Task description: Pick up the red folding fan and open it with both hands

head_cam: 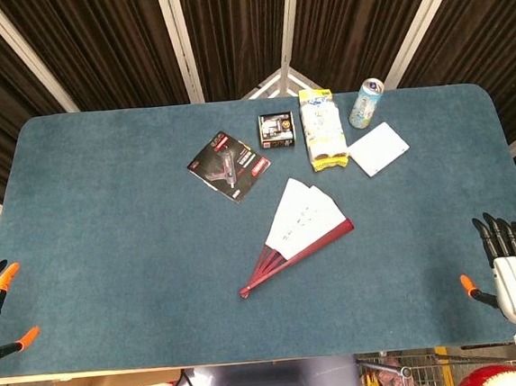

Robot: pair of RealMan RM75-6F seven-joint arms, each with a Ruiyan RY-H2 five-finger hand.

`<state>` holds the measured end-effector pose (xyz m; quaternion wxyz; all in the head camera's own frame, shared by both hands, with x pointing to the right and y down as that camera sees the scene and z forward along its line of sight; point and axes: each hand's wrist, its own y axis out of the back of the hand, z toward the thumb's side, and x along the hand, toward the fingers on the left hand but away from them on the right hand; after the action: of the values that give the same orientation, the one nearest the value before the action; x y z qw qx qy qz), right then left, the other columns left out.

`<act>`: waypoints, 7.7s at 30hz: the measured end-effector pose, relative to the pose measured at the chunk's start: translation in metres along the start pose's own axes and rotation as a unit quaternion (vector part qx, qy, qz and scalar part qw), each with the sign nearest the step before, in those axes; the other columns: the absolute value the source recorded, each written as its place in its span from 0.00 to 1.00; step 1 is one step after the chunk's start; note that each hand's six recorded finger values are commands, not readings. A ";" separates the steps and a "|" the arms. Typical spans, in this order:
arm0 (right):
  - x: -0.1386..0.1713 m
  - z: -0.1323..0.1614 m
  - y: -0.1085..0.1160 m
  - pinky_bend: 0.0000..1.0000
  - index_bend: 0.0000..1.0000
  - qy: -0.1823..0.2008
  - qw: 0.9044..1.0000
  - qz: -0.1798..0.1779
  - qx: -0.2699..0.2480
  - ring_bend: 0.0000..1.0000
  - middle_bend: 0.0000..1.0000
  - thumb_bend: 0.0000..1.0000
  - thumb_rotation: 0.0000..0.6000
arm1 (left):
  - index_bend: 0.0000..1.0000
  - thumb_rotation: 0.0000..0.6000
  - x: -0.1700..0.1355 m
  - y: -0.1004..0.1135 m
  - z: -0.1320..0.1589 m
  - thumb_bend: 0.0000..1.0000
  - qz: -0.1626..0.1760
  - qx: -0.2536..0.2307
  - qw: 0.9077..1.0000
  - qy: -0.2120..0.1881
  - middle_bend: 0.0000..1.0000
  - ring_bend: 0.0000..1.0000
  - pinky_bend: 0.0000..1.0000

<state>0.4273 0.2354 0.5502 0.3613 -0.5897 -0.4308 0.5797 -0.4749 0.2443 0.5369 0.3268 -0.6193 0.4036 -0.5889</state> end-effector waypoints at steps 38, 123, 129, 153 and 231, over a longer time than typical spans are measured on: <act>-0.067 0.073 -0.044 0.00 0.28 0.224 0.974 -0.012 -0.038 0.05 0.12 0.27 1.00 | 0.00 1.00 0.002 -0.003 0.003 0.00 0.005 0.009 1.000 -0.002 0.00 0.00 0.00; -0.077 0.248 -0.203 0.00 0.44 0.290 0.941 0.041 -0.167 0.05 0.17 0.27 1.00 | 0.00 1.00 0.010 -0.008 0.003 0.00 -0.005 0.011 1.000 0.009 0.00 0.00 0.00; -0.077 0.252 -0.206 0.00 0.46 0.290 0.941 0.044 -0.165 0.05 0.18 0.26 1.00 | 0.00 1.00 0.010 -0.007 0.003 0.00 -0.005 0.011 1.000 0.009 0.00 0.00 0.00; -0.083 0.259 -0.190 0.00 0.64 0.309 0.936 0.019 -0.170 0.05 0.23 0.52 1.00 | 0.00 1.00 0.010 -0.009 0.003 0.00 -0.008 0.009 1.000 0.008 0.00 0.00 0.00; -0.165 0.349 0.057 0.00 0.74 0.171 0.924 0.012 -0.342 0.05 0.27 0.55 1.00 | 0.29 1.00 0.194 -0.033 0.300 0.32 -0.032 -0.051 0.986 -0.155 0.04 0.00 0.00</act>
<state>0.0919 0.0359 0.5357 0.1989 -0.7727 -0.5275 0.2917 -0.1772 0.0663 0.6285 0.3344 -0.7313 0.3572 -0.4752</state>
